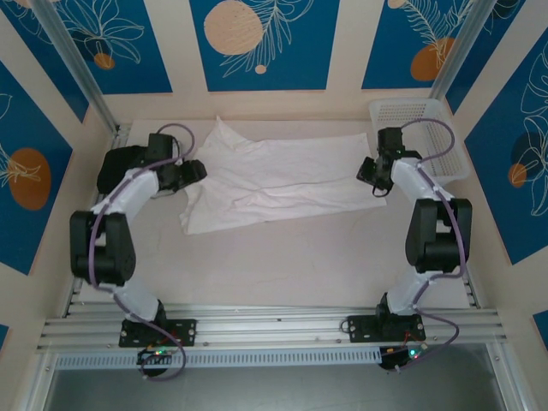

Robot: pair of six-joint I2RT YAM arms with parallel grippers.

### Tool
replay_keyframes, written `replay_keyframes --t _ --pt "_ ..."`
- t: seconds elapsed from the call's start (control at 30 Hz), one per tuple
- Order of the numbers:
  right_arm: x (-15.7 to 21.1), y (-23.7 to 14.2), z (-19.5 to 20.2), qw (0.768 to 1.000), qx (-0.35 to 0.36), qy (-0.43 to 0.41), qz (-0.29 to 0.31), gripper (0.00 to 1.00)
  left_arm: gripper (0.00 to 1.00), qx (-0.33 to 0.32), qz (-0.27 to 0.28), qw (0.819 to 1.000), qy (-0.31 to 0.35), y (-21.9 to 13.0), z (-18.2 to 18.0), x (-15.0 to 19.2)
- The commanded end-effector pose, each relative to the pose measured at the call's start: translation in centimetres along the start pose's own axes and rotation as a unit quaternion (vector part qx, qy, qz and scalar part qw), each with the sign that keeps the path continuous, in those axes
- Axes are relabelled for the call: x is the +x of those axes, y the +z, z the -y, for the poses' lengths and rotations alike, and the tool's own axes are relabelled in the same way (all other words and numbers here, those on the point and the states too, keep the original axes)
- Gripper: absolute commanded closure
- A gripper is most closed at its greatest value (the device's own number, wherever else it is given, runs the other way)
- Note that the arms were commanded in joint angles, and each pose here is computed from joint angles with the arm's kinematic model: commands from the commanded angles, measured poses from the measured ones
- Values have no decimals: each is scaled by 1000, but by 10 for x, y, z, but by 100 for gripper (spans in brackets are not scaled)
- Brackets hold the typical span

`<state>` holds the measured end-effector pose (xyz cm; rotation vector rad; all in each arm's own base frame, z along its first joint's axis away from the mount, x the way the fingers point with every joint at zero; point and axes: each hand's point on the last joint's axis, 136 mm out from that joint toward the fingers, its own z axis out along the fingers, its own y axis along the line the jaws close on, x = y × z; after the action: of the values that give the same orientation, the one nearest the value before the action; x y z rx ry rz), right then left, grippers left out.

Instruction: Fold the inside-out t-shirt

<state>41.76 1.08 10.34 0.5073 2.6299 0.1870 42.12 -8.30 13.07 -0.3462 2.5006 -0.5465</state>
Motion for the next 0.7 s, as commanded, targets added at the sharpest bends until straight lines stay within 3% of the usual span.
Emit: replay_keyframes --t 0.0,0.17,0.37,0.67 --pt "19 10 -21 996 2 -89 3 63 40 60 23 998 -4 -7 27 22" --pt "25 41 -33 984 44 -174 -14 62 40 50 -16 998 27 11 24 63" --pt "34 74 -13 977 90 -158 -107 62 40 34 -62 997 24 43 9 90" --pt "108 54 28 949 142 -164 -230 67 40 22 -101 994 25 43 -13 135"
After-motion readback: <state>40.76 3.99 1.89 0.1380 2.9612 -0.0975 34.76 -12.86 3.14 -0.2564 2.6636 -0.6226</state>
